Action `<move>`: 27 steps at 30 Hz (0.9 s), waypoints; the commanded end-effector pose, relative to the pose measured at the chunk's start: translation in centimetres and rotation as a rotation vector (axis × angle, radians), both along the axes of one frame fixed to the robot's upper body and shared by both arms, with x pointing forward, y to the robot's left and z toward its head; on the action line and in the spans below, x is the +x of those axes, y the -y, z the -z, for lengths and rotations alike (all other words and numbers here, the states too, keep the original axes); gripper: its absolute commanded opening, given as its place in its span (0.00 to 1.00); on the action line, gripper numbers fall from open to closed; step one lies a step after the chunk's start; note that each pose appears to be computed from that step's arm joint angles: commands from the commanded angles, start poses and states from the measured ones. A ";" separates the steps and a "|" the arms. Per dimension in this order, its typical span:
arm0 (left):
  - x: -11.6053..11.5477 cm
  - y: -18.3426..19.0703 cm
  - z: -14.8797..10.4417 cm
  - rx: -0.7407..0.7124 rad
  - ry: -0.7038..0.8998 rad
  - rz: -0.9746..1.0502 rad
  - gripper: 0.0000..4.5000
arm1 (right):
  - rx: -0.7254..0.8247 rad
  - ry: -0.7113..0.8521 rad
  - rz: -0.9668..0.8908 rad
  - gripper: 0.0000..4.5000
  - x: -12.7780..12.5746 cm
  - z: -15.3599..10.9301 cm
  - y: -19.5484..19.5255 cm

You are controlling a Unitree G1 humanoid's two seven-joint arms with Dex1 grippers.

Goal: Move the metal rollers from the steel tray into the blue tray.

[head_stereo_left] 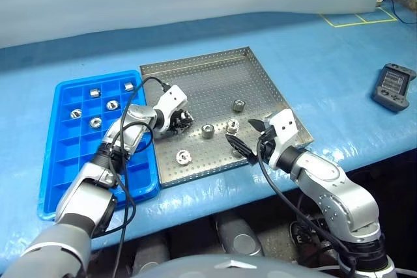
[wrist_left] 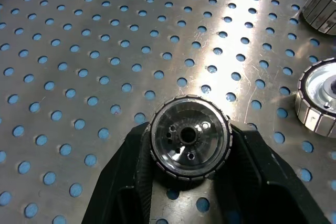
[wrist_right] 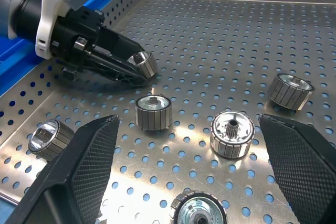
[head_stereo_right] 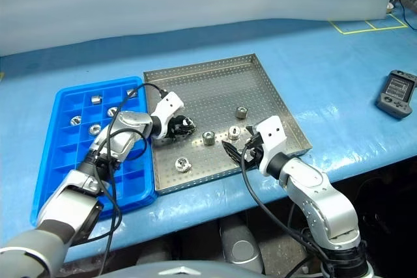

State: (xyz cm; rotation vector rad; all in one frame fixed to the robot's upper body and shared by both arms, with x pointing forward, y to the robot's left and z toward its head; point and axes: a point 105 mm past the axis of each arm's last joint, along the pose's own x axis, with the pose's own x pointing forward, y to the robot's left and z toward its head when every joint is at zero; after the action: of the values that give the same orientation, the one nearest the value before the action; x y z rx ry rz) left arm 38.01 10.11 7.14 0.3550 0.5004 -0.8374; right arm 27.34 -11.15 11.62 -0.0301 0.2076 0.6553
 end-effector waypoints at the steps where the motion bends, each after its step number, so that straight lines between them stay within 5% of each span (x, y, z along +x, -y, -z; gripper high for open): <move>1: 0.3 0.1 -2.8 -0.108 0.086 -0.027 0.38 | 0.012 0.054 -0.019 1.00 0.1 -1.2 -0.4; 6: 0.3 -1.1 -8.0 -0.332 0.240 -0.168 0.38 | 0.013 0.051 -0.044 1.00 0.1 -1.3 -0.9; 14: -2.6 -7.8 -12.4 -0.327 0.552 -0.504 0.38 | 0.016 0.052 -0.116 1.00 0.1 -1.4 -2.3; 21: -5.9 -13.5 -11.7 -0.238 0.614 -0.812 0.38 | 0.028 0.037 -0.180 1.00 0.1 -1.2 -3.7; 27: -8.5 -16.1 -8.4 -0.150 0.554 -1.023 0.38 | 0.047 0.033 -0.230 1.00 0.2 -1.2 -4.9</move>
State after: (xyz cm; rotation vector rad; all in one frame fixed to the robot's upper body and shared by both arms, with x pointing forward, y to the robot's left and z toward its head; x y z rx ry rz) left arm 30.23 25.79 14.05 0.1096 0.1052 0.1767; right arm 27.53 -6.82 11.65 -0.0159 0.2133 0.8589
